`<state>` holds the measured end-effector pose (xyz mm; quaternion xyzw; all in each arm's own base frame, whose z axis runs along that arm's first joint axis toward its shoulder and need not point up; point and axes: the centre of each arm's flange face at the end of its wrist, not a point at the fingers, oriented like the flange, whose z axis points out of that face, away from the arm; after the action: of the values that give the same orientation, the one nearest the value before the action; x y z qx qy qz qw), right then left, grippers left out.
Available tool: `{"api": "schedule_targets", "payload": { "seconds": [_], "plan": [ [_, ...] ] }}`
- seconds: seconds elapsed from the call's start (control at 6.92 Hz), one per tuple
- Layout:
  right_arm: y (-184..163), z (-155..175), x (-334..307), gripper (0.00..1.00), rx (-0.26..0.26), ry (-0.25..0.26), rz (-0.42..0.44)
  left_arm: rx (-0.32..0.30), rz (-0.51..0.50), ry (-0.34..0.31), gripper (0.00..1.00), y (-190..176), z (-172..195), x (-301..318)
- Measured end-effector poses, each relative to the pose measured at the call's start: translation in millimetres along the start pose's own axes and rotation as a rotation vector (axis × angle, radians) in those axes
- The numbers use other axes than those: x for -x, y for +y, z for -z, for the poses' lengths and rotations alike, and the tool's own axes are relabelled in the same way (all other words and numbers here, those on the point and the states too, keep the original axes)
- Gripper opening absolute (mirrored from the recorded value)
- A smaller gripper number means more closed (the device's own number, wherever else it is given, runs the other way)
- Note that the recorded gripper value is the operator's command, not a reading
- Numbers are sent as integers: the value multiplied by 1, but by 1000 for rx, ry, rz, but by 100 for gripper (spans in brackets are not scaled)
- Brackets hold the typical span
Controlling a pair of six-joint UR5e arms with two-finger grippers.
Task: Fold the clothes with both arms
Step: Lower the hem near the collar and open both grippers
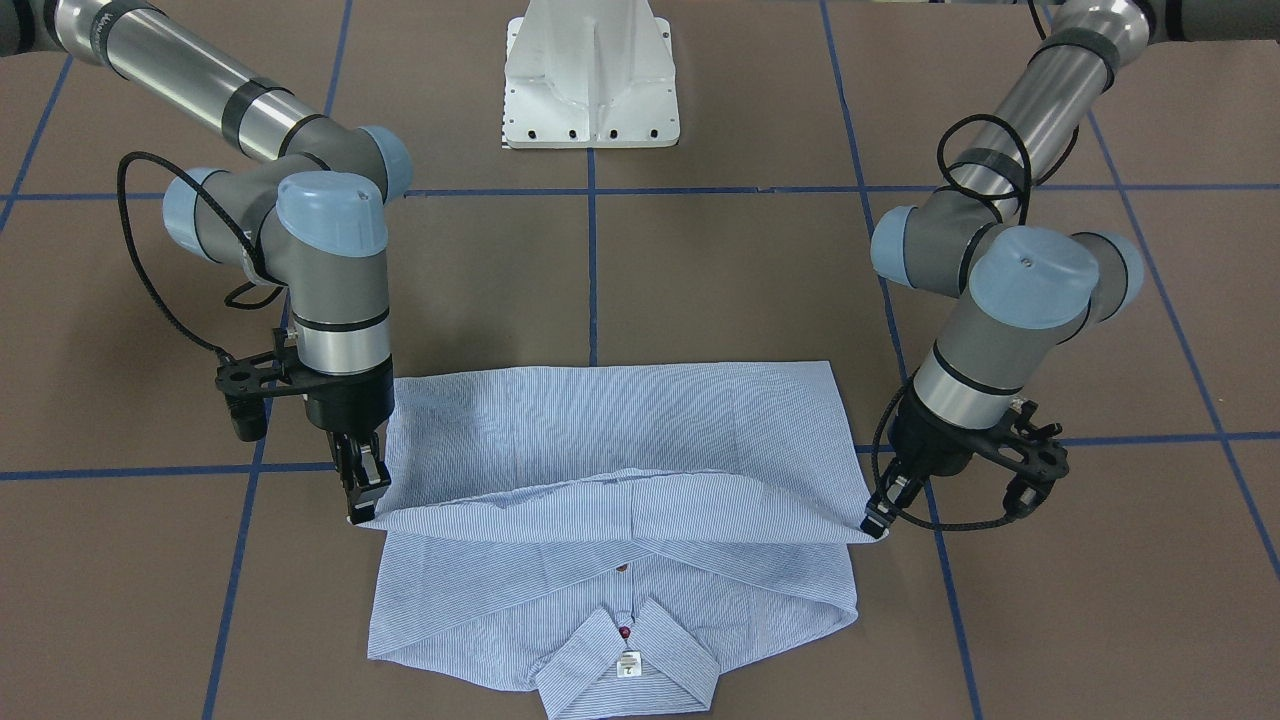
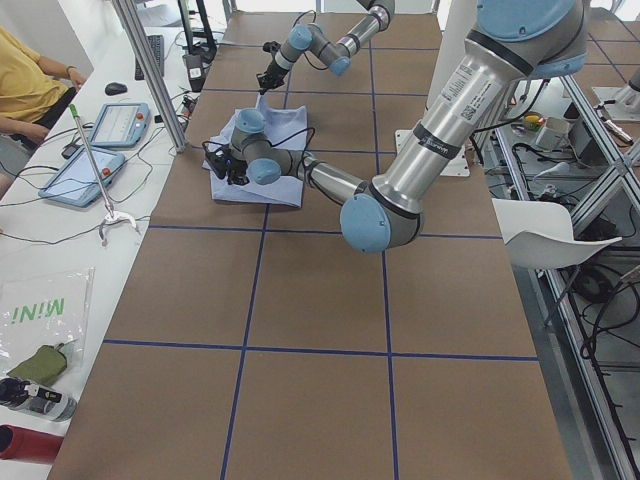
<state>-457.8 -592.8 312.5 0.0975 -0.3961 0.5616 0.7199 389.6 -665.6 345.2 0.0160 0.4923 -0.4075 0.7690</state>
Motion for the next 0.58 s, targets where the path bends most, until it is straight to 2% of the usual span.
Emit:
{"api": "schedule_targets", "payload": {
  "seconds": [0.58],
  "plan": [
    [4, -31, 16, 0, -14, 18, 6, -21, -1, 3, 0, -11, -33, -3]
  ]
}}
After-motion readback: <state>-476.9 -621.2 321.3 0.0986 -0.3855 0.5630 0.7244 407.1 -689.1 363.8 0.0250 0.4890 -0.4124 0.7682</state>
